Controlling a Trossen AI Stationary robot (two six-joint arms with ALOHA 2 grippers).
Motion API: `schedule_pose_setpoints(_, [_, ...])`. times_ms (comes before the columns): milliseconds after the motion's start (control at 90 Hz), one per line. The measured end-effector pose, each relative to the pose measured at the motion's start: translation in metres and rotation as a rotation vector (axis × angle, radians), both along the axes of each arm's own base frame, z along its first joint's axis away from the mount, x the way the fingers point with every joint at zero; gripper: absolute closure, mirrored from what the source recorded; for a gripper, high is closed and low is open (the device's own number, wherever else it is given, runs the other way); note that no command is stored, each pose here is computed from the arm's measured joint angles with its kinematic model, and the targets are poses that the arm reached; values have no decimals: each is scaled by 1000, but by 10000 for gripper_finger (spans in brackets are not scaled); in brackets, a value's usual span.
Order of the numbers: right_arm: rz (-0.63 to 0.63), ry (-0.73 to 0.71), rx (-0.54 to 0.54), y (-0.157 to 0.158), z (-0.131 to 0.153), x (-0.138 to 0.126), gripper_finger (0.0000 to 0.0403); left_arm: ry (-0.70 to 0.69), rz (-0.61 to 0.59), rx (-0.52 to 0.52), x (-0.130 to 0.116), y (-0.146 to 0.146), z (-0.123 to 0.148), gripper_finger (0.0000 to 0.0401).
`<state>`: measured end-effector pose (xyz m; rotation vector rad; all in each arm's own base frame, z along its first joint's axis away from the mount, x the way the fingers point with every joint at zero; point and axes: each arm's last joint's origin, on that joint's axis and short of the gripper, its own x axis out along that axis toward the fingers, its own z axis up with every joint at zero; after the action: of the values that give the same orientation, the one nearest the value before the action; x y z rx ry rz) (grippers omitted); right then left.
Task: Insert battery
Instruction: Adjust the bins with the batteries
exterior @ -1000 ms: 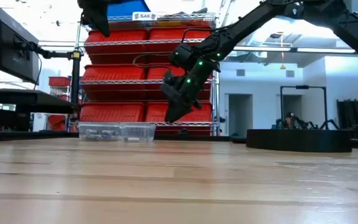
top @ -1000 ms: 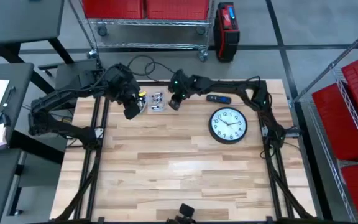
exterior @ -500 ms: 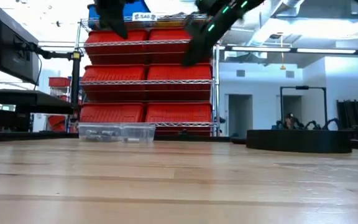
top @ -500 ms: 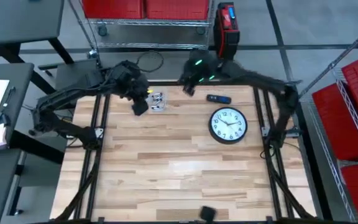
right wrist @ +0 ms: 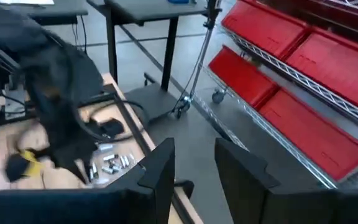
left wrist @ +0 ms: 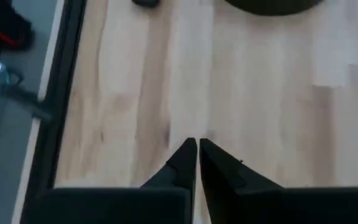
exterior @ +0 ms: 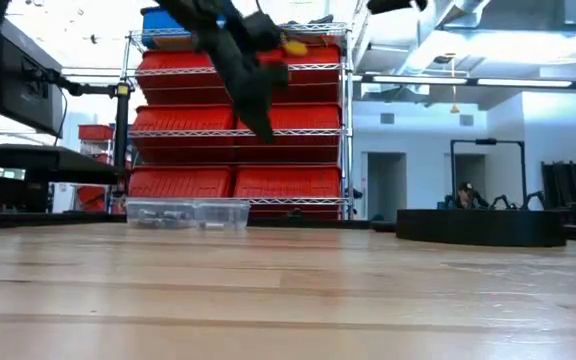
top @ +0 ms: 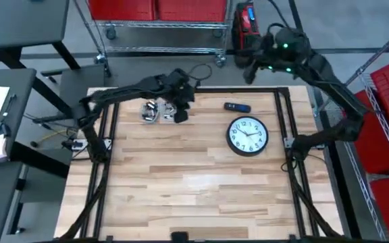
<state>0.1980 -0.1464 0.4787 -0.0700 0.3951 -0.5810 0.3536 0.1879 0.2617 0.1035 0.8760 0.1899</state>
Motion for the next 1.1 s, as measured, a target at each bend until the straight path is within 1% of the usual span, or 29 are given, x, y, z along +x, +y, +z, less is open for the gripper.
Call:
schedule_pose_setpoints(100, [0,43,34,6,-2,-9,295,56,-34,2,11,8,-30,401])
schedule_pose_setpoints(200, [-6,62,68,11,-4,-15,295,120,-55,-4,15,16,-55,401])
schedule_pose_setpoints(289, [-12,75,94,12,-5,-16,295,184,-32,5,14,25,-73,401])
schedule_pose_setpoints(344, [-12,80,99,12,-6,-16,295,200,-17,0,13,30,-79,401])
schedule_pose_setpoints(489, [-12,89,105,13,-7,-17,295,241,21,-31,3,39,-82,401])
schedule_pose_setpoints(700, [-13,92,108,13,-7,-17,295,364,29,-109,-16,42,-86,401])
schedule_pose_setpoints(867, [-11,93,109,13,-7,-17,295,444,27,-136,-25,43,-90,401])
schedule_pose_setpoints(944, [-10,97,112,14,-8,-17,295,472,67,-135,-29,45,-90,401])
schedule_pose_setpoints(1100, [-18,95,135,14,-9,-18,295,506,161,-175,-40,54,-91,401])
